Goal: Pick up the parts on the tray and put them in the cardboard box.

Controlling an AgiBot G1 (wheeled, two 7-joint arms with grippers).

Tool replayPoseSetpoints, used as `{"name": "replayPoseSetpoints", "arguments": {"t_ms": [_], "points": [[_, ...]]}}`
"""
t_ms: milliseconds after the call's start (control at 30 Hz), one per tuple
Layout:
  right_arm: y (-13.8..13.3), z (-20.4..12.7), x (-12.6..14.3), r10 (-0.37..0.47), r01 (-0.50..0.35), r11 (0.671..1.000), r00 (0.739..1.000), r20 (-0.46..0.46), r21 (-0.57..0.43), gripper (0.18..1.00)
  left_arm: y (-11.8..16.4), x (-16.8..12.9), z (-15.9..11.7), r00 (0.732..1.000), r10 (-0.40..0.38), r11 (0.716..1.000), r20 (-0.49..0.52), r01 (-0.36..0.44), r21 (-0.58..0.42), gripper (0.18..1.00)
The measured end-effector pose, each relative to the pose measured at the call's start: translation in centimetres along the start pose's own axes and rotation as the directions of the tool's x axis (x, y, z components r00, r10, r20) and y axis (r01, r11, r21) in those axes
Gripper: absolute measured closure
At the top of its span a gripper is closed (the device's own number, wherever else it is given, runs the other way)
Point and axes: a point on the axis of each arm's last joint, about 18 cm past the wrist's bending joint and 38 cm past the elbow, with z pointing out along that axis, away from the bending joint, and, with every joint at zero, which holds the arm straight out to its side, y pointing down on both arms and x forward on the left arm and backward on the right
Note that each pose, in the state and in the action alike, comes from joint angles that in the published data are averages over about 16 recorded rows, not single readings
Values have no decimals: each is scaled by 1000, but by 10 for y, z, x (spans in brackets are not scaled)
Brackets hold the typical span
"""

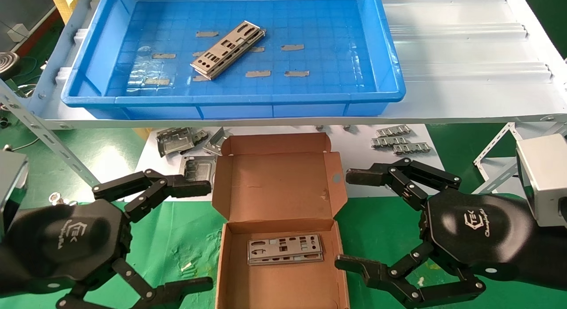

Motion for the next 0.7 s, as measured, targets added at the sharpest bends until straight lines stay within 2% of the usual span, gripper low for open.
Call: {"name": "replayPoseSetpoints", "arguments": {"t_ms": [700], "points": [[0,0,0,0,0,1000,1000,0,0,179,0,0,0,1000,0,1000,0,0,0,184]]}}
